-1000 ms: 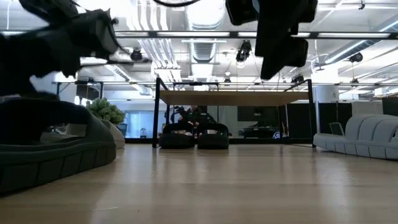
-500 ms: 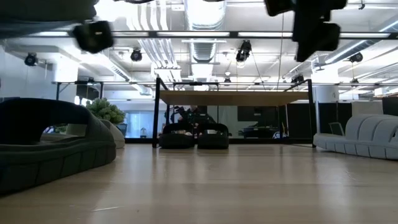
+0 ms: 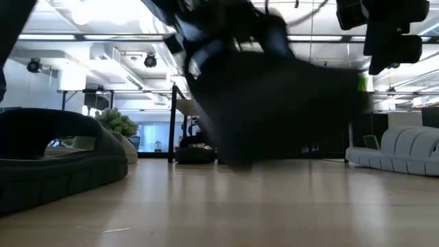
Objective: Pick and place slides into the shelf
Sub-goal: Move the black slide to the center of the table
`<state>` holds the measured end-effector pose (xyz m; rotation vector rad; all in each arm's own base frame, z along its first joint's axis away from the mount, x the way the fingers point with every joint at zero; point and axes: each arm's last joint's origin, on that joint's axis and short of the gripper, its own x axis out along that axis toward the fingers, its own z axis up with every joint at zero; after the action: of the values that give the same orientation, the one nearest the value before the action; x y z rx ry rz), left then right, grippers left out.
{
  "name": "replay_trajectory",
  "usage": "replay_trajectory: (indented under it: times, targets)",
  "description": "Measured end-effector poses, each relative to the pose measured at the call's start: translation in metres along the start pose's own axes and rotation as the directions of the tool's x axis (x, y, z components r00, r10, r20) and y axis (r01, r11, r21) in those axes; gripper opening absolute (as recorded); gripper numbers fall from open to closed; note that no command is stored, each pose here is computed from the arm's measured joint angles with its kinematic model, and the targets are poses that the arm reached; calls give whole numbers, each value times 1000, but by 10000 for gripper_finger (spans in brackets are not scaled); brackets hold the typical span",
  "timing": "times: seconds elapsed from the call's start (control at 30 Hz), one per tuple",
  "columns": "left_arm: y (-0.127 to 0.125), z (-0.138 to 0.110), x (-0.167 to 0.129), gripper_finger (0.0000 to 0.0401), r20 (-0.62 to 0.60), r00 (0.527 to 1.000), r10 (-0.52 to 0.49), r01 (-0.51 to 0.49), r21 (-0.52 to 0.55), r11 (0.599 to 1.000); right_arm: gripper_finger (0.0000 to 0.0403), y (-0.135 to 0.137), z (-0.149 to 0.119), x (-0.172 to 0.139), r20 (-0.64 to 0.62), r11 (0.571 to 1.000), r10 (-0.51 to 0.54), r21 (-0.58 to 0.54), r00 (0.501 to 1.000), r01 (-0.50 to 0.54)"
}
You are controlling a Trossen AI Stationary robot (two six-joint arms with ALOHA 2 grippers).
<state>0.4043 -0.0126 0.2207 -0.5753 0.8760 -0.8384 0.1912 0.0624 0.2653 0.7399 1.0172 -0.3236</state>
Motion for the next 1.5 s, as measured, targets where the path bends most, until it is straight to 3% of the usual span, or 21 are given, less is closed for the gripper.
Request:
replay_trajectory:
  times: [0.17,0.33,0.43,0.57,0.83,0.93,1.07,1.17,1.3,1.4,1.5]
  targets:
    - [42,8,7,0,-27,999,41,-42,-29,999,187,-6,-3,-3,19,1000,1,4,1000,-2]
    - [73,6,5,4,-57,971,231,-234,-52,971,187,-5,-4,-2,19,1000,-11,-24,1000,12]
    - [77,12,1,27,-44,948,314,-316,-43,948,187,-3,-3,-2,18,999,-14,-42,1000,14]
    - [68,19,-7,79,-31,921,387,-388,-33,921,187,-2,-2,-3,19,998,-14,-69,1000,16]
    - [23,20,-29,170,-99,919,382,-389,-75,918,187,-3,-2,-5,23,996,-19,-89,1000,21]
    - [-20,15,-43,175,-128,914,385,-394,-56,917,187,-3,-2,-4,23,994,-19,-109,1000,21]
    - [-86,-10,-53,156,-241,895,375,-374,53,926,187,-3,-2,-4,23,991,-21,-131,1000,23]
    - [-110,-33,-49,133,-283,899,333,-319,96,943,187,-2,-2,-4,23,990,-19,-138,1000,22]
    - [-95,-65,-39,112,-299,901,315,-336,-20,942,187,-2,-2,-4,24,990,-19,-140,1000,22]
    - [-68,-88,-31,103,-277,934,227,-279,-165,946,187,-2,-2,-4,25,991,-18,-134,1000,21]
    - [-49,-105,-25,101,-232,957,176,-230,-231,945,187,-2,-2,-4,24,993,-17,-119,1000,20]
